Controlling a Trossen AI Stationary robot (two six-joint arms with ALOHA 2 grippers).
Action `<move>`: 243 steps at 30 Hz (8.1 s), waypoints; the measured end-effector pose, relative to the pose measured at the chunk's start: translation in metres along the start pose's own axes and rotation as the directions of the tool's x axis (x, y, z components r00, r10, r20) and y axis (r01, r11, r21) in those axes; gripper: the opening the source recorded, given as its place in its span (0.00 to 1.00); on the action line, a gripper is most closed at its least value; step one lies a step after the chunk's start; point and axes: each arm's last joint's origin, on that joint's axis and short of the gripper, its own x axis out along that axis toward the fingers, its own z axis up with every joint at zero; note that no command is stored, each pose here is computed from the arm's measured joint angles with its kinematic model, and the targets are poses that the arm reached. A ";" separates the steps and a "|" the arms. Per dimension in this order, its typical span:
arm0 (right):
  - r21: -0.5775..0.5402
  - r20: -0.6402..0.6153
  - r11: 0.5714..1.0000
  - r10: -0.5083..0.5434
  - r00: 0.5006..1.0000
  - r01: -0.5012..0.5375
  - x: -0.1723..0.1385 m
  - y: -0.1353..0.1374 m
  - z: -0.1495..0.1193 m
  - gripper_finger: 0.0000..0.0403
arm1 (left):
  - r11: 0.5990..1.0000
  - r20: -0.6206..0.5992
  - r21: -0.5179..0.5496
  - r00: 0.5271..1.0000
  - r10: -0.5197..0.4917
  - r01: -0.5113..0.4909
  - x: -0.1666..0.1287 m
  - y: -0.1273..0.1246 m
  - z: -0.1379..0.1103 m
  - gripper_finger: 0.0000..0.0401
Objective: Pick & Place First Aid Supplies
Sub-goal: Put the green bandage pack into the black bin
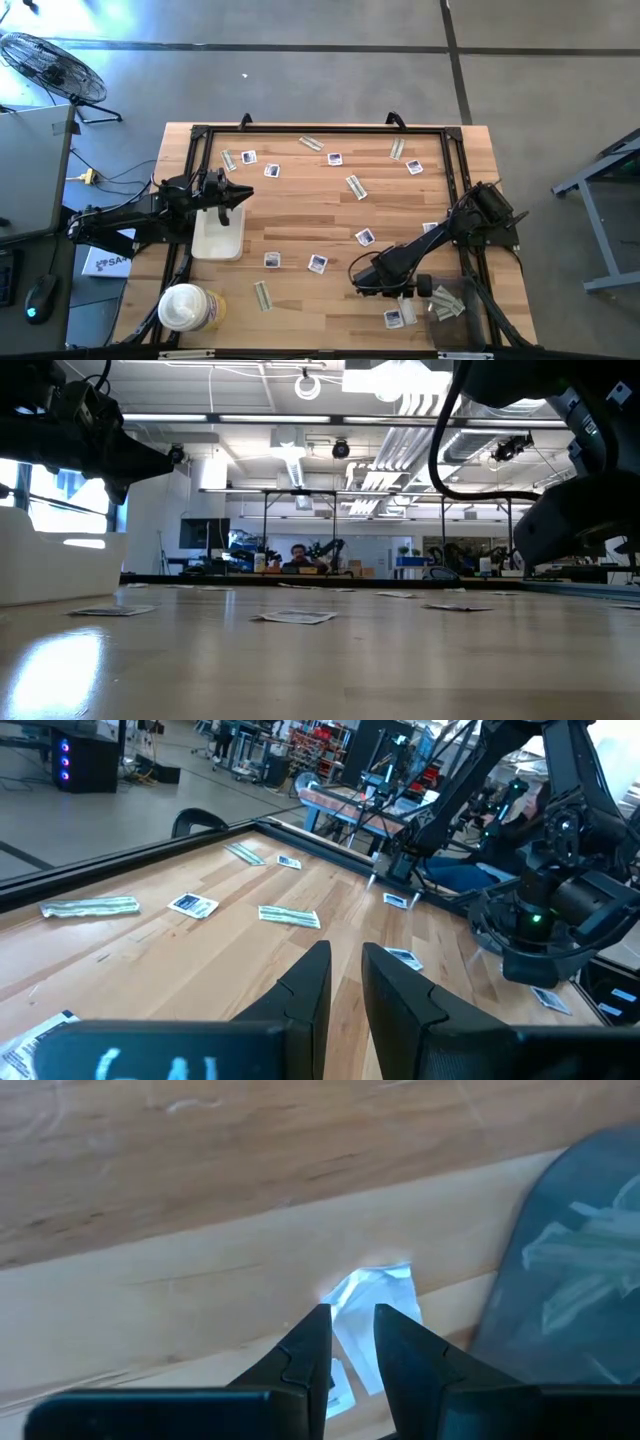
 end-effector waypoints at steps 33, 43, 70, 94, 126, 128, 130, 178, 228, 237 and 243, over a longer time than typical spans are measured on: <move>0.026 0.035 1.000 0.000 0.999 -0.001 0.008 0.004 0.002 0.04 | 1.000 0.000 0.000 1.000 0.000 0.000 0.000 0.000 0.000 0.15; -0.031 0.059 0.999 0.014 0.998 -0.013 0.006 0.004 0.002 0.00 | 1.000 0.000 0.000 1.000 0.000 0.000 0.000 0.000 0.000 0.15; -0.497 0.051 0.771 0.485 0.873 -0.399 -0.097 -0.092 -0.044 0.00 | 1.000 0.000 0.000 1.000 0.000 0.000 0.000 0.000 0.000 0.15; -0.800 0.164 0.583 0.439 0.884 -0.141 -0.022 0.000 -0.045 0.11 | 1.000 0.000 0.000 1.000 -0.001 0.001 0.000 0.000 0.000 0.15; -0.929 0.330 0.290 0.358 0.874 0.232 -0.013 -0.007 -0.021 0.21 | 1.000 0.000 0.000 1.000 -0.001 0.001 0.000 0.000 0.000 0.15; -0.934 0.317 0.273 0.333 0.888 0.231 -0.009 -0.008 -0.017 0.21 | 1.000 0.000 0.000 1.000 -0.001 0.001 0.000 0.000 0.000 0.15; -0.932 0.321 0.270 0.308 0.896 0.241 -0.005 -0.010 -0.014 0.21 | 1.000 0.000 0.000 1.000 0.000 0.000 0.000 0.000 0.000 0.15; -0.976 0.215 0.100 0.270 0.939 0.195 0.005 -0.005 -0.019 0.20 | 1.000 0.000 0.000 1.000 0.000 0.000 0.000 0.000 0.000 0.15; -0.776 0.573 0.281 0.688 0.445 0.564 -0.063 -0.201 -0.037 0.00 | 1.000 0.000 0.000 1.000 0.000 0.000 0.000 0.000 0.000 0.15; -0.767 0.375 0.109 0.876 0.303 0.633 -0.046 -0.232 -0.031 0.00 | 1.000 0.000 0.000 1.000 -0.001 0.001 0.000 0.000 0.000 0.15; -0.794 0.288 0.030 0.898 0.332 0.607 -0.012 -0.240 -0.020 0.00 | 1.000 0.000 0.000 1.000 -0.001 0.001 0.000 0.000 0.000 0.15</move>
